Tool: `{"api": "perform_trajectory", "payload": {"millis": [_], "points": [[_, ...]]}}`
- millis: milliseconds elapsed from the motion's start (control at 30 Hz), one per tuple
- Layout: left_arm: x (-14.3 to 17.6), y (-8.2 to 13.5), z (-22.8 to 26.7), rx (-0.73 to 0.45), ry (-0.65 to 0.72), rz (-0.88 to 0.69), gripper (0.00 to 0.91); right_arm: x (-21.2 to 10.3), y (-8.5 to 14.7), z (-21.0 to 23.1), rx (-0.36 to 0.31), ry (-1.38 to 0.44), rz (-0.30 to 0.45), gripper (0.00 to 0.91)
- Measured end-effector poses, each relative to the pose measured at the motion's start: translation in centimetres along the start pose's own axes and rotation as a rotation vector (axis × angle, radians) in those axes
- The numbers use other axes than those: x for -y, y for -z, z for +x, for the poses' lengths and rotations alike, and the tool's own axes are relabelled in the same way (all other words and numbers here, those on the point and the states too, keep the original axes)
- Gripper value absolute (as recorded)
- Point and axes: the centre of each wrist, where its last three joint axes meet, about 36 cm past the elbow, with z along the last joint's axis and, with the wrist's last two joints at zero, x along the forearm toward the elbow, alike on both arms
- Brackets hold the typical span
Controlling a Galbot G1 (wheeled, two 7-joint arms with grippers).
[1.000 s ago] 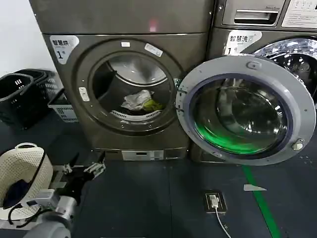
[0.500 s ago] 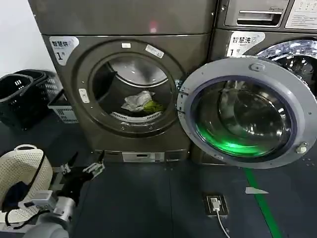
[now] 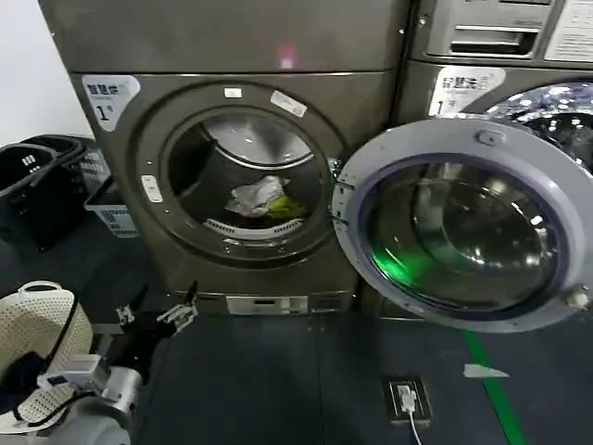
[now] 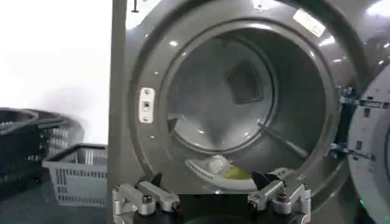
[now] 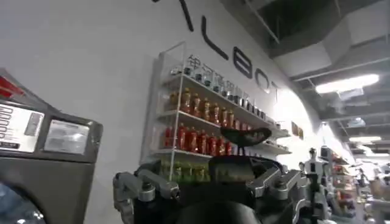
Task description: Grasp the clothes from the dryer.
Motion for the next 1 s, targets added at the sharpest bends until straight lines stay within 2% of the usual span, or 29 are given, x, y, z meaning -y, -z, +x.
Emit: {"api": "perform_trajectory", "payload": {"millis": [1000], "points": [[-0.19,-0.09,0.03,-0.003,0.001,-0.008,0.907,-0.29,-0.24,0.15,-0.001,0.011,-0.003,0.907]]}}
